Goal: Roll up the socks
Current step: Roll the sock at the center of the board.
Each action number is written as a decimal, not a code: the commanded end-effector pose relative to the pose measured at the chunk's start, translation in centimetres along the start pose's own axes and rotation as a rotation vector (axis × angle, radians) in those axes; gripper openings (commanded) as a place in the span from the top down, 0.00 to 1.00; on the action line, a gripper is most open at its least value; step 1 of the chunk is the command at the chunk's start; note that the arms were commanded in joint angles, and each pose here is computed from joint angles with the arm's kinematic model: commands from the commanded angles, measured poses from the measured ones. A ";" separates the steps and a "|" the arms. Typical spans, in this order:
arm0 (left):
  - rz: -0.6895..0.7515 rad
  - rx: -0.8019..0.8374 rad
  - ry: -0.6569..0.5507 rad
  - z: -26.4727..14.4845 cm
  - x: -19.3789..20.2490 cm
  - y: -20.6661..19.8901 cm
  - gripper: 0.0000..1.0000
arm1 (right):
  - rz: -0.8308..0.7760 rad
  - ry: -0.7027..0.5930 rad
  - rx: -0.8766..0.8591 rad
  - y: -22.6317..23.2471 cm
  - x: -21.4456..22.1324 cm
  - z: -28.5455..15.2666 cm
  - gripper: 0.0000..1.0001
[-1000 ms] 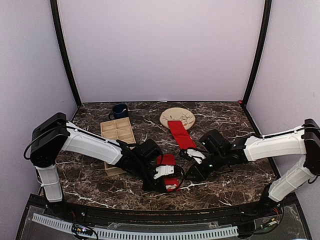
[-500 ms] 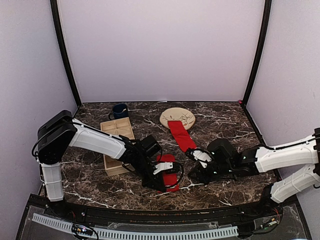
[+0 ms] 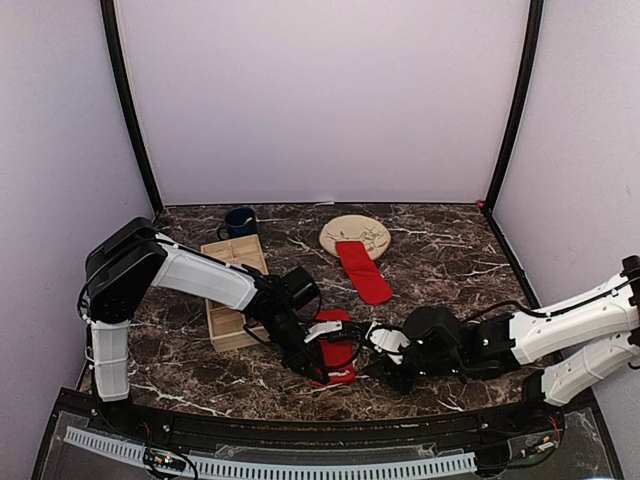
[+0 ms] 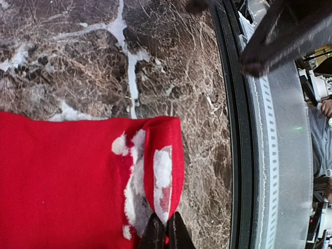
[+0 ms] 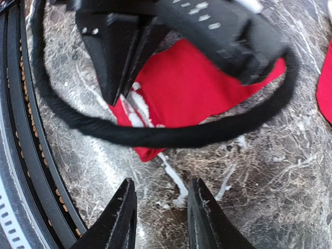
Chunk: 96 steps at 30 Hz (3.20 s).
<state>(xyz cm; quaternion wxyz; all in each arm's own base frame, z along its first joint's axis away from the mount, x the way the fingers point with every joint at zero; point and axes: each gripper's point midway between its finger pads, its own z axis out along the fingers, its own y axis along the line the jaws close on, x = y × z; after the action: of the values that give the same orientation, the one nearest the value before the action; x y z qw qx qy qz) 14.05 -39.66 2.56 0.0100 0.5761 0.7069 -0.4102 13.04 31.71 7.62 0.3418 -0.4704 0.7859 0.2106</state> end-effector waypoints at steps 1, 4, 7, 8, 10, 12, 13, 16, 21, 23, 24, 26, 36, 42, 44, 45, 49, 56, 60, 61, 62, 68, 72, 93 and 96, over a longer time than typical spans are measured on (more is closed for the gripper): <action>-0.072 0.047 0.039 -0.1 1.1 -0.1 1.00 | -0.041 -0.016 -0.010 1.3 -0.6 0.6 0.69; -0.080 0.059 0.041 -0.1 1.1 -0.1 1.00 | -0.106 -0.001 0.016 1.4 -0.6 1.2 0.68; -0.090 0.068 0.047 0.0 1.2 0.0 1.00 | -0.189 0.013 0.021 1.7 -0.8 1.8 0.65; -0.093 0.072 0.049 0.0 1.3 0.0 1.00 | -0.199 0.014 0.018 1.9 -1.0 2.0 0.64; -0.095 0.074 0.050 0.0 1.3 0.0 1.00 | -0.219 0.021 0.016 2.0 -1.2 2.3 0.62; -0.101 0.079 0.054 0.1 1.4 0.0 1.00 | -0.237 0.027 0.017 2.1 -1.5 2.6 0.59; -0.103 0.082 0.055 0.2 1.5 0.0 1.00 | -0.246 0.031 0.015 2.2 -1.5 2.8 0.58; -0.104 0.085 0.058 0.2 1.5 0.0 1.00 | -0.276 0.058 0.008 2.4 -1.4 3.5 0.57; -0.105 0.084 0.059 0.2 1.5 0.1 1.00 | -0.305 0.090 -0.017 2.9 -1.1 4.4 0.58; -0.106 0.085 0.062 0.2 1.6 0.1 1.00 | -0.310 0.094 -0.031 3.2 -1.1 4.6 0.58; -0.104 0.086 0.061 0.2 1.6 0.0 1.00 | -0.311 0.097 -0.035 3.2 -1.0 4.6 0.59; -0.107 0.087 0.062 0.2 1.6 0.0 1.00 | -0.313 0.103 -0.045 3.4 -0.8 4.7 0.60; -0.110 0.091 0.063 0.2 1.6 0.1 1.00 | -0.330 0.116 -0.074 3.9 -0.7 5.1 0.66; -0.111 0.093 0.063 0.2 1.6 0.1 1.00 | -0.335 0.138 -0.080 3.9 -0.1 5.7 0.70; -0.112 0.094 0.064 0.2 1.7 0.1 1.00 | -0.337 0.140 -0.083 3.9 -0.2 5.9 0.72; -0.111 0.094 0.064 0.2 1.7 0.1 1.00 | -0.337 0.146 -0.084 3.9 -0.1 6.0 0.74; -0.112 0.090 0.066 0.2 1.7 0.1 1.00 | -0.331 0.154 -0.084 3.7 0.1 6.1 0.82; -0.112 0.073 0.064 0.2 1.5 0.4 0.99 | -0.306 0.172 -0.093 3.4 0.5 6.1 0.97; -0.112 0.044 0.062 -0.1 1.3 0.6 0.88 | -0.278 0.181 -0.103 3.0 0.8 6.2 1.00; -0.109 0.032 0.059 -0.3 1.2 0.6 0.84 | -0.271 0.183 -0.108 3.0 0.8 6.2 1.00; -0.108 0.017 0.055 -0.4 1.2 0.7 0.79 | -0.261 0.182 -0.111 2.9 0.8 6.1 1.00; -0.100 -0.056 0.008 -1.3 0.7 0.8 0.62 | -0.218 0.174 -0.125 2.3 0.5 5.9 1.00; -0.109 -0.072 -0.015 -1.6 0.9 0.7 0.59 | -0.204 0.167 -0.129 2.1 0.2 5.8 1.00; -0.259 -0.342 0.048 -2.6 4.2 4.4 0.52 | -0.154 0.135 -0.108 1.4 0.0 5.8 1.00; -0.279 -0.352 0.056 -2.6 4.6 4.6 0.52 | -0.152 0.136 -0.106 1.4 0.1 5.8 1.00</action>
<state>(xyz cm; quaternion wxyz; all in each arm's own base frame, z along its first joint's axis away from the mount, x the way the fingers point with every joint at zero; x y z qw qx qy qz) 17.16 -37.88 2.71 0.0608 0.5007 0.7919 -0.3441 13.59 36.48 3.35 0.2713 -0.5697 0.7519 0.1911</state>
